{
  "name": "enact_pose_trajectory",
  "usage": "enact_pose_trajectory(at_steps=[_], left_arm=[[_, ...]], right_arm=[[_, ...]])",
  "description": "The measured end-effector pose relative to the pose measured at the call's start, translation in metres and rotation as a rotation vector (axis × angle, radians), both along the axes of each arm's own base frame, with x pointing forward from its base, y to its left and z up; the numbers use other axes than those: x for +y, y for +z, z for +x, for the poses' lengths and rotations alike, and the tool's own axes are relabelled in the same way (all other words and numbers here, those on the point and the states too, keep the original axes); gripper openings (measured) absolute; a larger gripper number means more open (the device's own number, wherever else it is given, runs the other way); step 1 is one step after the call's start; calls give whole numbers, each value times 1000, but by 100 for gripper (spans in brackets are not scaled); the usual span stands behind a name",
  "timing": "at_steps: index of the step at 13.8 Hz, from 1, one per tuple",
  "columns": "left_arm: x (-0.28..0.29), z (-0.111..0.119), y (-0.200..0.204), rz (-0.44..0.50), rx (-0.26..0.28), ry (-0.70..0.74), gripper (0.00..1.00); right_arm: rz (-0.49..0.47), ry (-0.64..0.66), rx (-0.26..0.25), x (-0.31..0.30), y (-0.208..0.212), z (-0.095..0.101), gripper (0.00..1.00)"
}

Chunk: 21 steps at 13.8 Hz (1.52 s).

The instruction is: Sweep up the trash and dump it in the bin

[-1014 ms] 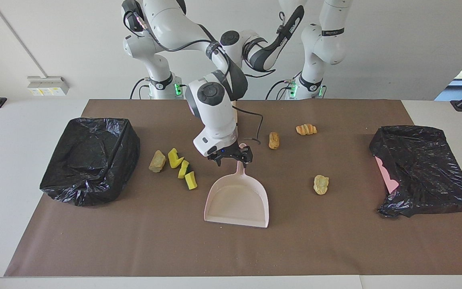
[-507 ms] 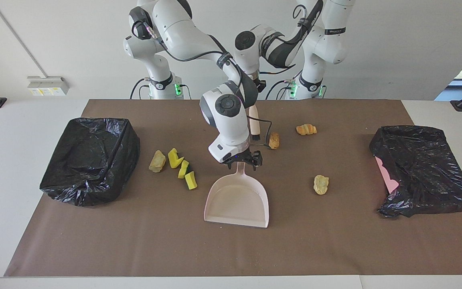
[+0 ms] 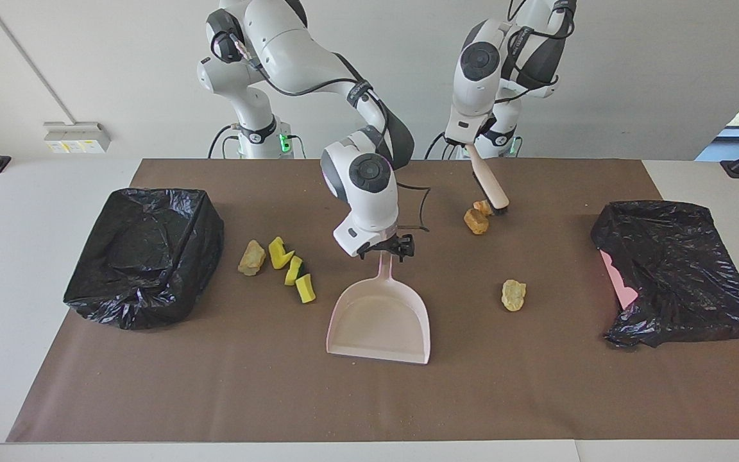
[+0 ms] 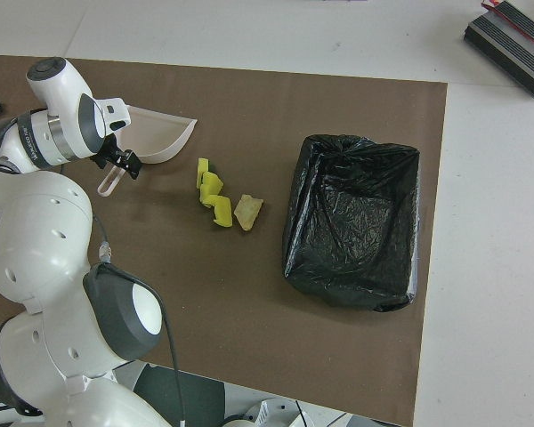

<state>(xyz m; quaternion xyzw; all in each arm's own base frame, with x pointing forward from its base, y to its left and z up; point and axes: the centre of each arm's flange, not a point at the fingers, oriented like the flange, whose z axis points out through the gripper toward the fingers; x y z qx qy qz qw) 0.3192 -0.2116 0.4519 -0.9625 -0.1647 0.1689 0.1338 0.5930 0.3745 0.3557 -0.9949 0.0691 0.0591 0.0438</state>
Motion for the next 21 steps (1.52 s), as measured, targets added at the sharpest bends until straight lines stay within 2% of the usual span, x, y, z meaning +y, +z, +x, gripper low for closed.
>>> enact_pose_trajectory(at_steps=[1,2,4,6,7,8,10,12,15,17,19,21], left_arm=[[14,-1,-4,23,3,54,26],[25,-5,-11,44,10,102,26],[42,-24,-25,86,15,183,26],[49,-38,-36,115,-14,263,26],[49,-42,-43,121,-38,294,26],[46,-45,-53,122,-57,306,26],[35,-53,-72,99,-80,317,26],[25,-52,-81,50,-91,349,26],[15,-42,-90,-6,-112,392,26],[9,-32,-99,-41,-139,414,26],[1,-19,-107,-65,-167,412,26],[-8,-5,-104,-100,-169,365,26]], right_arm=[[0,4,0,0,0,0,96],[1,7,0,0,-1,-1,91],[-1,9,3,1,-2,-2,86],[-2,10,5,1,-3,-2,67],[-2,11,6,1,-4,-3,67],[-3,12,6,2,-4,-3,60],[-3,14,6,3,-3,-4,35],[0,35,5,3,-3,-4,31],[35,263,-37,0,11,-2,31],[58,428,-67,-24,43,4,31],[79,635,-50,-65,74,3,31],[104,823,-47,-97,94,-9,31]])
